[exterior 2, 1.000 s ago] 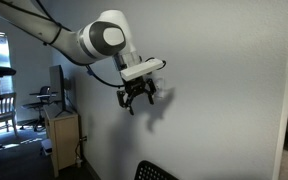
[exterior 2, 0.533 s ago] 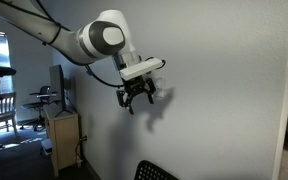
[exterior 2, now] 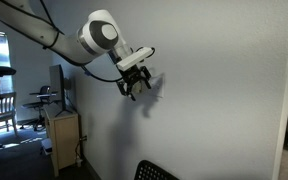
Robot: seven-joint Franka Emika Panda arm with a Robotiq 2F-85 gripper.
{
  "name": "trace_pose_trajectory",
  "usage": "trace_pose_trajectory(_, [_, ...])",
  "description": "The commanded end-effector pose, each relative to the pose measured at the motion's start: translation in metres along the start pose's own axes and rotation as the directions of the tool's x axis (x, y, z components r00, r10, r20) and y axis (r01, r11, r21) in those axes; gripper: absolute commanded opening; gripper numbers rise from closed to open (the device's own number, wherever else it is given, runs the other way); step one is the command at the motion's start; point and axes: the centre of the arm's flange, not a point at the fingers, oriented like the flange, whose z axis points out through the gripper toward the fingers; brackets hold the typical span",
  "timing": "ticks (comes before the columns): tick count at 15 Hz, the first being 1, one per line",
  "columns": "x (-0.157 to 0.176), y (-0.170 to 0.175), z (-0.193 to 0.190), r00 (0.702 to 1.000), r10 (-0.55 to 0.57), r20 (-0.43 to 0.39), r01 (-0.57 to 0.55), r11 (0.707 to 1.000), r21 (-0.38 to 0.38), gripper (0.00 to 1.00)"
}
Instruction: Flip the switch on the wall to turn off the light.
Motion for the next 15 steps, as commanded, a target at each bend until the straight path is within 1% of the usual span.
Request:
trace_pose_trajectory(1, [0.032,0.024,0.01,0.998,-0.057,-0.033,0.055,0.997,-0.056,1.0])
trace_pose_trajectory(2, [0.038,0.027,0.012,0.997,-0.062,-0.039,0.059,0.996,-0.073,1.0])
trace_pose_trajectory(6, [0.046,0.047,0.022,0.997,-0.075,0.011,0.076,0.986,-0.151,1.0])
trace_pose_trajectory(8, [0.048,0.058,0.025,0.996,-0.082,0.02,0.084,0.984,-0.158,1.0])
trace_pose_trajectory(15, [0.067,0.08,0.038,0.995,-0.098,-0.008,0.096,0.983,-0.157,1.0])
